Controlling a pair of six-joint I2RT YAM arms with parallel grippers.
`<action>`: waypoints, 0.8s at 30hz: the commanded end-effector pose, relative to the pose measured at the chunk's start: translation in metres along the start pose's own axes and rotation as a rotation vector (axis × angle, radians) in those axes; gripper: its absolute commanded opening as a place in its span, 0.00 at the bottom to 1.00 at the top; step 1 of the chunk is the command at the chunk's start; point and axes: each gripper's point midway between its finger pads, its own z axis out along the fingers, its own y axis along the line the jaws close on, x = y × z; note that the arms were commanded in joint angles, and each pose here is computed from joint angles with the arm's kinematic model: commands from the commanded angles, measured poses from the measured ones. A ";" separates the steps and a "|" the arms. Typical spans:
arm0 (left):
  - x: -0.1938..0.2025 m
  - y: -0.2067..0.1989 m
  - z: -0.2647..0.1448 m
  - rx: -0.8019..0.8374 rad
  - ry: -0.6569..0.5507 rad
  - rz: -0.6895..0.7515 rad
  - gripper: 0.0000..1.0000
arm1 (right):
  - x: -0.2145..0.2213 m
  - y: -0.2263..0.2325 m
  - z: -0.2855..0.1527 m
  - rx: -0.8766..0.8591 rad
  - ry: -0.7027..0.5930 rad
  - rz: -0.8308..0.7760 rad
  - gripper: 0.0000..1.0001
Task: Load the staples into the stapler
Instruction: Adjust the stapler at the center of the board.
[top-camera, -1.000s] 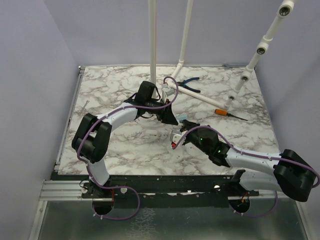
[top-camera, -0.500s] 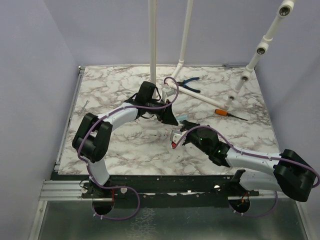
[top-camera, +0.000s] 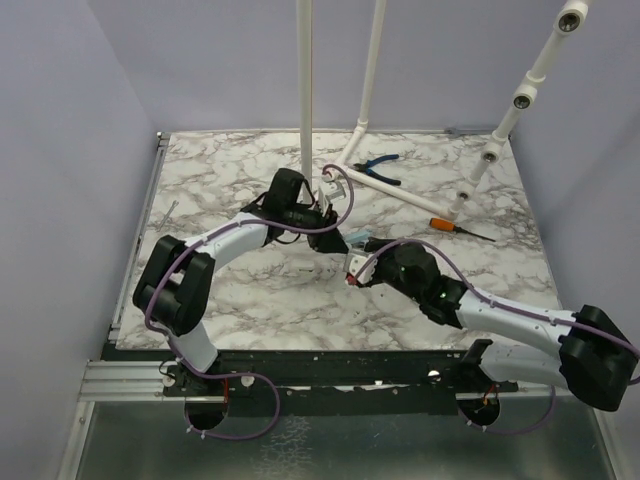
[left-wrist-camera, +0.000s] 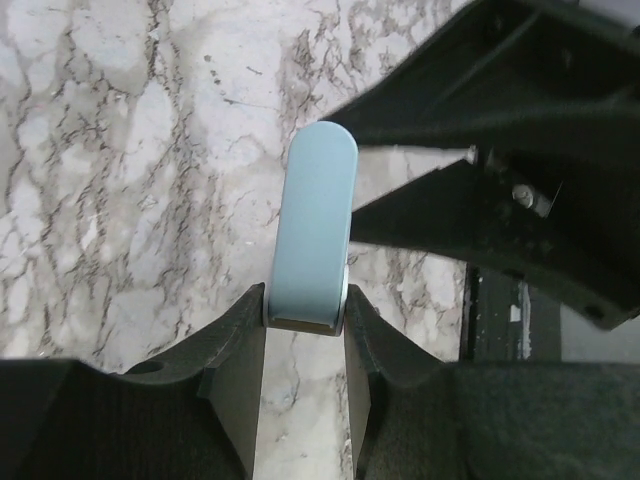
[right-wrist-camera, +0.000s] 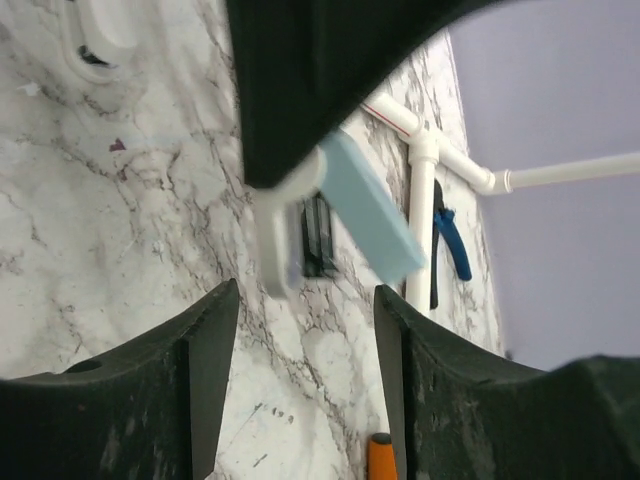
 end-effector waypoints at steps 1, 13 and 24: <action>-0.006 0.009 -0.021 -0.088 -0.031 0.187 0.00 | -0.003 -0.014 -0.012 -0.034 -0.010 0.193 0.58; 0.003 0.006 -0.045 -0.205 -0.022 0.454 0.00 | -0.035 0.005 -0.037 -0.554 -0.065 0.756 0.59; 0.017 -0.025 -0.040 -0.080 -0.036 0.642 0.00 | -0.063 0.036 -0.061 -1.013 -0.154 0.894 0.85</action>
